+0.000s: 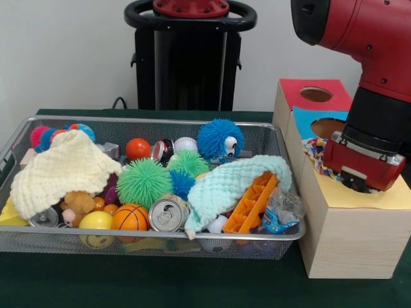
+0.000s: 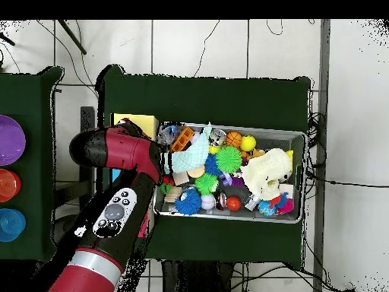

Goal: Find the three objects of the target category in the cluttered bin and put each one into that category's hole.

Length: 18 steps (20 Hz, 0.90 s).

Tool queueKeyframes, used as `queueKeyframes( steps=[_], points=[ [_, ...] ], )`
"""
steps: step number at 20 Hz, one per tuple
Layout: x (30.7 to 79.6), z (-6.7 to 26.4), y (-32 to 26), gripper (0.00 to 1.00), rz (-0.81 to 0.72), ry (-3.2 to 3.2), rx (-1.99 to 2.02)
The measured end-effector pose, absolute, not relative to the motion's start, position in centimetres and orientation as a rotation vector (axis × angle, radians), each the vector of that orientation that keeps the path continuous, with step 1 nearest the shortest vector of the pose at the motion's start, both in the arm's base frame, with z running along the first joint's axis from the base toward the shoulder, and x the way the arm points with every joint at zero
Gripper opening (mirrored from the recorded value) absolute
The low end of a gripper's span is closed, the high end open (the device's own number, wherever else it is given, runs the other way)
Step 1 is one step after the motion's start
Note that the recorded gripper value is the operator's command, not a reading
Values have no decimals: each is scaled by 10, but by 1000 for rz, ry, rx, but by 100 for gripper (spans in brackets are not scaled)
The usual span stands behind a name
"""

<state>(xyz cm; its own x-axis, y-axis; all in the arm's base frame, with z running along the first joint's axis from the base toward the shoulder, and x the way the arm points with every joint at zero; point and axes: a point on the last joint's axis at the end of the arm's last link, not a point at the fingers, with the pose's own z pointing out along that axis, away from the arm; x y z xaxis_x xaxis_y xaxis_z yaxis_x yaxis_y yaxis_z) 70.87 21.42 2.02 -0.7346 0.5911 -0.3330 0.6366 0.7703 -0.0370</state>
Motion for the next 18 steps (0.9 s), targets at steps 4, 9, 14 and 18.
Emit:
queueKeyframes(
  steps=[4,9,14,18],
  points=[
    [709,20,214,100,-213,2664,952],
    [709,20,214,100,-212,2665,953],
    [709,20,214,100,-213,2666,955],
    [709,21,214,100,-213,2667,956]
  ],
)
